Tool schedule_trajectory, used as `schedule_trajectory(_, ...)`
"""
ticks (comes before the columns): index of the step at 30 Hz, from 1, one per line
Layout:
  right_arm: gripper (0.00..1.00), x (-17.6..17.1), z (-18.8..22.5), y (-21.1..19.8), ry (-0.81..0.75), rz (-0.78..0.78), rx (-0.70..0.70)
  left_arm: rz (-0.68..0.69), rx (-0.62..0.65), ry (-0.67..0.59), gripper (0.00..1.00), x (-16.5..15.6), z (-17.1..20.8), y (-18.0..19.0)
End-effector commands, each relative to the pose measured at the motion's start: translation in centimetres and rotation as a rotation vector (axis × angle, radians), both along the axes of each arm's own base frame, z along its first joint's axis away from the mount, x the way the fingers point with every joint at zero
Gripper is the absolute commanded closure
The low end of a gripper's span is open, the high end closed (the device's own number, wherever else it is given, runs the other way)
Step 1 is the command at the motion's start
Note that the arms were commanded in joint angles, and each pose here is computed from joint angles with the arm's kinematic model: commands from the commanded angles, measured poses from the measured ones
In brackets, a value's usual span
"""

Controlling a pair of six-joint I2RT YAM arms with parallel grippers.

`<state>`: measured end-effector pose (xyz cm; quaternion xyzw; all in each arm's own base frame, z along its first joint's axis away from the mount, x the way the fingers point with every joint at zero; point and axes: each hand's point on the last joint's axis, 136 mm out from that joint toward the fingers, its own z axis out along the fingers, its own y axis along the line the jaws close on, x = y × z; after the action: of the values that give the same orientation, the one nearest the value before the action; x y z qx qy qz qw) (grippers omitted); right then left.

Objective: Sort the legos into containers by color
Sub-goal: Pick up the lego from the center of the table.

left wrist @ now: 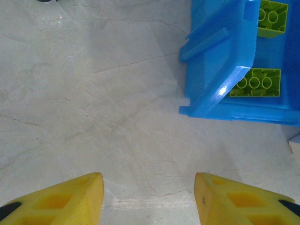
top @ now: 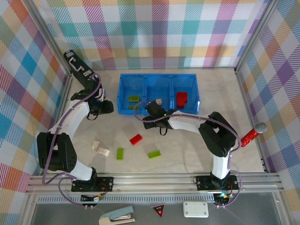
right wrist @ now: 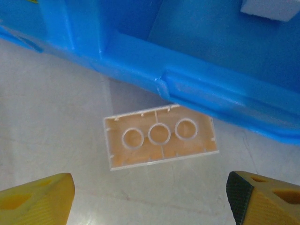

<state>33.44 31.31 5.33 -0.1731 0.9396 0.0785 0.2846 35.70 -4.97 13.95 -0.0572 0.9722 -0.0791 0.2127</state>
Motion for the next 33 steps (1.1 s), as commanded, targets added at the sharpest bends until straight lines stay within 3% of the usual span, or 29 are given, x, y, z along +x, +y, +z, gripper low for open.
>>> schedule_trajectory(1, 0.14, 1.5, -0.2, 0.6, -0.079, 0.014, -0.016, -0.017, 0.001, -0.018, 0.46, 0.1, 0.6, -0.1)
schedule_trajectory(19, 0.24, 2.9, -3.2, 0.9, -0.12, 0.049, -0.091, -0.01, 0.017, -0.019, 0.46, 0.0, 0.5, 0.2)
schedule_trajectory(33, 0.39, 2.1, -3.7, 0.5, -0.099, 0.036, -0.071, -0.006, 0.027, -0.01, 0.46, -0.2, 0.3, 0.3)
